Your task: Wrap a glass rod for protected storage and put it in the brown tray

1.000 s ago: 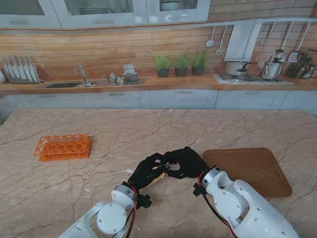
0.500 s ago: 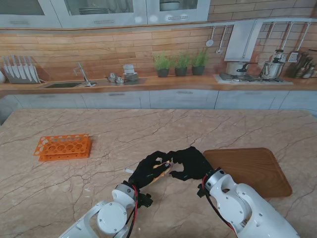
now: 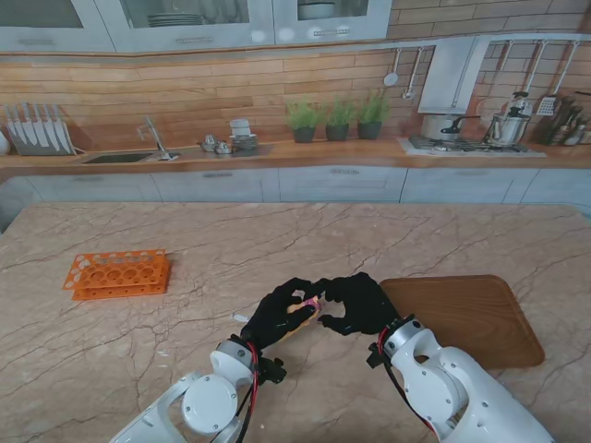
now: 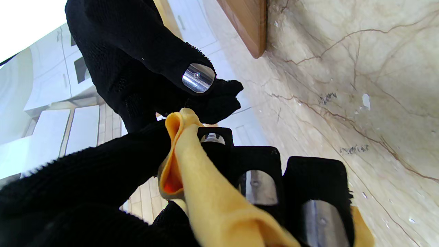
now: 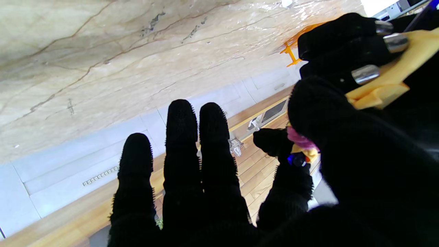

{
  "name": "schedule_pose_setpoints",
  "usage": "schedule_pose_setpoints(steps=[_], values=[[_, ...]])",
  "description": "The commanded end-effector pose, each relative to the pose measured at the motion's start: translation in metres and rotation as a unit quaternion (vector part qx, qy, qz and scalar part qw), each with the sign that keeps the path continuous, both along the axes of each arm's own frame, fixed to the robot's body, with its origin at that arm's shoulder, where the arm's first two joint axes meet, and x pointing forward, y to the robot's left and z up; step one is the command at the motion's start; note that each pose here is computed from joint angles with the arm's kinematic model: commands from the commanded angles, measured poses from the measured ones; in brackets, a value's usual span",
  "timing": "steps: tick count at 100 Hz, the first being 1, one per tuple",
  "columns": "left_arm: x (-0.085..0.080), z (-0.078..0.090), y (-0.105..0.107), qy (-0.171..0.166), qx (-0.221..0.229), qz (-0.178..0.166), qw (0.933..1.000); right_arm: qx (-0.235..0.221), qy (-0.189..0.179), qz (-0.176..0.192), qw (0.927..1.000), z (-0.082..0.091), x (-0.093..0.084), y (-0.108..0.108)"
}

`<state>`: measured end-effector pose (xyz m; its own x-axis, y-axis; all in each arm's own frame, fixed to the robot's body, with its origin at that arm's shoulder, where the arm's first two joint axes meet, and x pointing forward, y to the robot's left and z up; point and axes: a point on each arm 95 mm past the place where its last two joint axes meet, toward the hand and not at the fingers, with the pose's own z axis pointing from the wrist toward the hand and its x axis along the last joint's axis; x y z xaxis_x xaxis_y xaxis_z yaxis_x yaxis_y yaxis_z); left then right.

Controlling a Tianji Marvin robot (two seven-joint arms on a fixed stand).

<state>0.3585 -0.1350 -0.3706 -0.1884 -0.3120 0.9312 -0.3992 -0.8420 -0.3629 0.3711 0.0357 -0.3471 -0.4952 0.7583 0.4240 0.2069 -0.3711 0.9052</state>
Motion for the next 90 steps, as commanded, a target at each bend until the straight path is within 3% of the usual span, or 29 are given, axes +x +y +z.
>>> schedule_pose_setpoints(steps=[1,48,90], values=[[0.000,0.006,-0.006,-0.010,-0.012,-0.001,0.9999,0.001,0.018,-0.009,0.9998,-0.010,-0.002,0.001],[0.003,0.009,-0.007,-0.016,-0.026,0.007,0.9995,0.092,0.108,-0.040,0.9891,-0.027,0.000,0.018],[0.006,0.008,-0.006,-0.025,-0.021,0.013,0.9994,0.114,0.126,-0.044,0.9845,-0.028,-0.001,0.020]])
